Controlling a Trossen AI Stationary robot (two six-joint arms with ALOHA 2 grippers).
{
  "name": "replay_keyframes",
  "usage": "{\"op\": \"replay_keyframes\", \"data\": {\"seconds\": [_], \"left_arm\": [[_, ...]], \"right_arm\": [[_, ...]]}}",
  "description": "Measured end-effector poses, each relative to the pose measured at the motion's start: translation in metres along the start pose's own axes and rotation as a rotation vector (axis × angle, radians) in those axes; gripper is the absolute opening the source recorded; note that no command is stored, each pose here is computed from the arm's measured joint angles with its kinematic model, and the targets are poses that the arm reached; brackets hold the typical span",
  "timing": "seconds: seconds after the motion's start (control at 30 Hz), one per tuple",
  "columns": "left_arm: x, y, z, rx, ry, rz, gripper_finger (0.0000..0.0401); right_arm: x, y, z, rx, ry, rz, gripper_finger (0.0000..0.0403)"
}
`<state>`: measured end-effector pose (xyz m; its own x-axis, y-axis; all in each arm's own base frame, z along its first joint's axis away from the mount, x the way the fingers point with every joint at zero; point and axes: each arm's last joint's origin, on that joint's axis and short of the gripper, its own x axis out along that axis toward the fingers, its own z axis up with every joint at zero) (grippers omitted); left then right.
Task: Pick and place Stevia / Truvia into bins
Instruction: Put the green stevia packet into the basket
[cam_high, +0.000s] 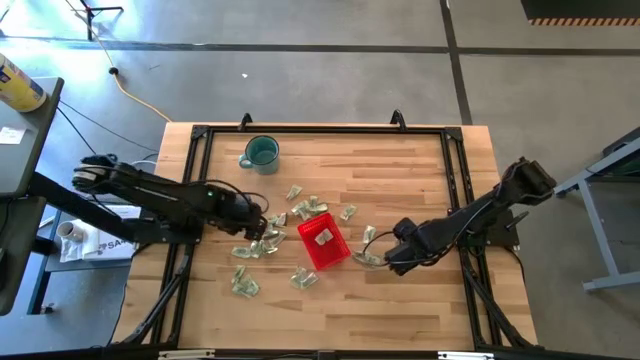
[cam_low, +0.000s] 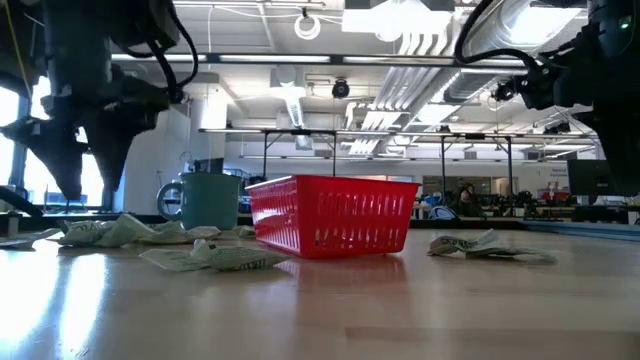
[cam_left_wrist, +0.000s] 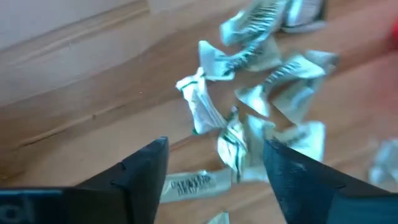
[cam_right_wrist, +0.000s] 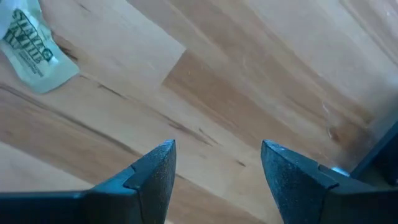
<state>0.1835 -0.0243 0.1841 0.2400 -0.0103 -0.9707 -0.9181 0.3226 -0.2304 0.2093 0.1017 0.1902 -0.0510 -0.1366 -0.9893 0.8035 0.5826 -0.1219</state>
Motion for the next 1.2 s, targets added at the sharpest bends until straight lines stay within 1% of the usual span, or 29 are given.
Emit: {"op": "replay_keyframes", "data": {"seconds": [0.07,0.13,0.2,0.27,0.63,0.83,0.97,1.03,1.17,1.2], "left_arm": [[0.006,-0.003,0.0,-0.032,-0.012,0.02,0.0319],[0.011,-0.005,0.001,-0.049,-0.028,0.028,0.0324],[0.015,-0.007,0.002,-0.068,-0.044,0.037,0.0321],[0.019,-0.008,0.002,-0.086,-0.053,0.055,0.0309],[0.033,-0.008,0.002,-0.117,-0.043,0.129,0.019],[0.043,-0.009,0.003,-0.089,-0.044,0.173,0.0151],[0.044,-0.01,0.002,-0.086,-0.04,0.175,0.0122],[0.044,-0.01,0.002,-0.081,-0.039,0.176,0.0097],[0.043,-0.01,0.002,-0.047,-0.031,0.178,0.003],[0.042,-0.01,0.002,-0.032,-0.027,0.179,0.0022]], "right_arm": [[0.001,-0.001,0.001,-0.015,-0.012,-0.005,0.0227],[0.003,-0.002,0.002,-0.034,-0.013,-0.008,0.0227],[0.003,-0.002,0.003,-0.048,-0.029,-0.011,0.0228],[0.003,-0.002,0.004,-0.062,-0.045,-0.014,0.0227],[0.004,-0.004,0.015,-0.139,-0.125,-0.041,0.0222],[0.005,-0.005,0.022,-0.168,-0.132,-0.053,0.0222],[0.005,-0.006,0.024,-0.171,-0.136,-0.056,0.022],[0.005,-0.006,0.025,-0.17,-0.135,-0.057,0.0217],[0.005,-0.006,0.025,-0.162,-0.149,-0.065,0.0211],[0.005,-0.007,0.025,-0.152,-0.158,-0.07,0.0209]]}}
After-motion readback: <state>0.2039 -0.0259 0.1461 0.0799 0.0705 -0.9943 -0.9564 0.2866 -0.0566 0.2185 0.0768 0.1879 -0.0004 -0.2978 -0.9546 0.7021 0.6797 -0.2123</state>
